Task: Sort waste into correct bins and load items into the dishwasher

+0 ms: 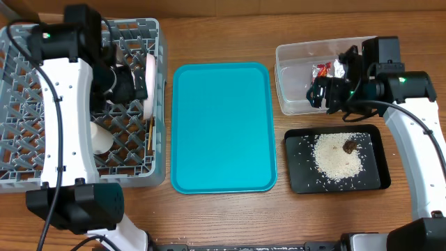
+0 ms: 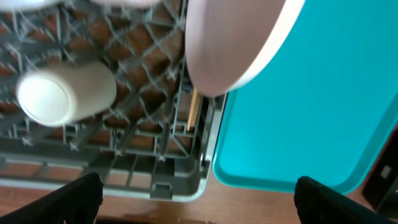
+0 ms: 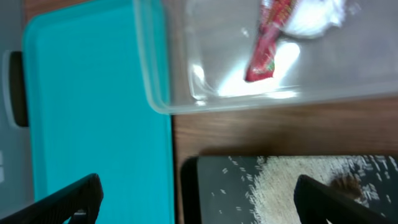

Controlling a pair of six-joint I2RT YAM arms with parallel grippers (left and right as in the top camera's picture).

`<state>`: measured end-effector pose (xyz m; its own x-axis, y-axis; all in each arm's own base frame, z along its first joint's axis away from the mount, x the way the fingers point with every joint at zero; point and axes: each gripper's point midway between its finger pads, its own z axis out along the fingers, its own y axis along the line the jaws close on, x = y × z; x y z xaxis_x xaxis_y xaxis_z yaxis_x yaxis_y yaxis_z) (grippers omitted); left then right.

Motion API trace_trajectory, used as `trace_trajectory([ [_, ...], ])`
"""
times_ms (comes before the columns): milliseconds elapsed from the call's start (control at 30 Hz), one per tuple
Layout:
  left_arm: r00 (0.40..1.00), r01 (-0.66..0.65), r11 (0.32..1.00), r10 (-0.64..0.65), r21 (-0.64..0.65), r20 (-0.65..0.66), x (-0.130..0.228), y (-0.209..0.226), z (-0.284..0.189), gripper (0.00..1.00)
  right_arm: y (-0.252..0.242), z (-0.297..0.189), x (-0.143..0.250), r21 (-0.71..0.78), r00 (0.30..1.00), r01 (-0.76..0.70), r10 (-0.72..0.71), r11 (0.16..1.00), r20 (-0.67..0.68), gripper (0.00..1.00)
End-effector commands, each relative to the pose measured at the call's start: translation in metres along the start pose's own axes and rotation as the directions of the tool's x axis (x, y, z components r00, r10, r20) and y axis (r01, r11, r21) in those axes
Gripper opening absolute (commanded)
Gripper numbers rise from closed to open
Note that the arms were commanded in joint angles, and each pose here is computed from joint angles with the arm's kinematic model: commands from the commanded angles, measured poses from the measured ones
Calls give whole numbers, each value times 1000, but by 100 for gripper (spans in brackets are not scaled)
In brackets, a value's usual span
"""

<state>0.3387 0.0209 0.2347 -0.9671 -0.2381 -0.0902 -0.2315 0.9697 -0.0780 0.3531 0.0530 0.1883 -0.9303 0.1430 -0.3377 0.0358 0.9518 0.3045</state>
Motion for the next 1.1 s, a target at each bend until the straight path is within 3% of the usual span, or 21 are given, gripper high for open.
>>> trace_trajectory([
  [0,999,45,998,-45,-39,0,31,9,-9,100,-13,-20,0,63,998,-55,53,997,30,100],
  [133,997,40,997,-35,-69,71,58,20,-14,100,-16,-31,12,80,997,-53,48,995,61,100],
  [267,957,-28,999,35,-28,289,75,19,-29,100,-13,-57,22,66,976,-21,6,998,218,100],
  [433,767,-100,995,59,28,639,106,15,-58,100,-12,-93,49,61,901,19,-43,998,432,100],
  [567,592,-123,991,37,45,805,147,20,-80,100,-14,-119,74,78,856,22,-59,997,514,100],
  [633,566,-126,991,34,46,824,166,22,-84,100,-14,-123,83,78,856,22,-59,997,514,100],
  [767,560,-127,991,33,46,828,195,27,-80,100,-16,-122,93,80,868,17,-55,997,493,100],
  [867,611,-120,992,39,44,791,213,31,-65,100,-17,-120,94,82,875,14,-52,997,481,100],
  [1067,624,-118,992,40,44,780,215,31,-61,100,-17,-117,93,84,881,12,-50,996,471,100],
])
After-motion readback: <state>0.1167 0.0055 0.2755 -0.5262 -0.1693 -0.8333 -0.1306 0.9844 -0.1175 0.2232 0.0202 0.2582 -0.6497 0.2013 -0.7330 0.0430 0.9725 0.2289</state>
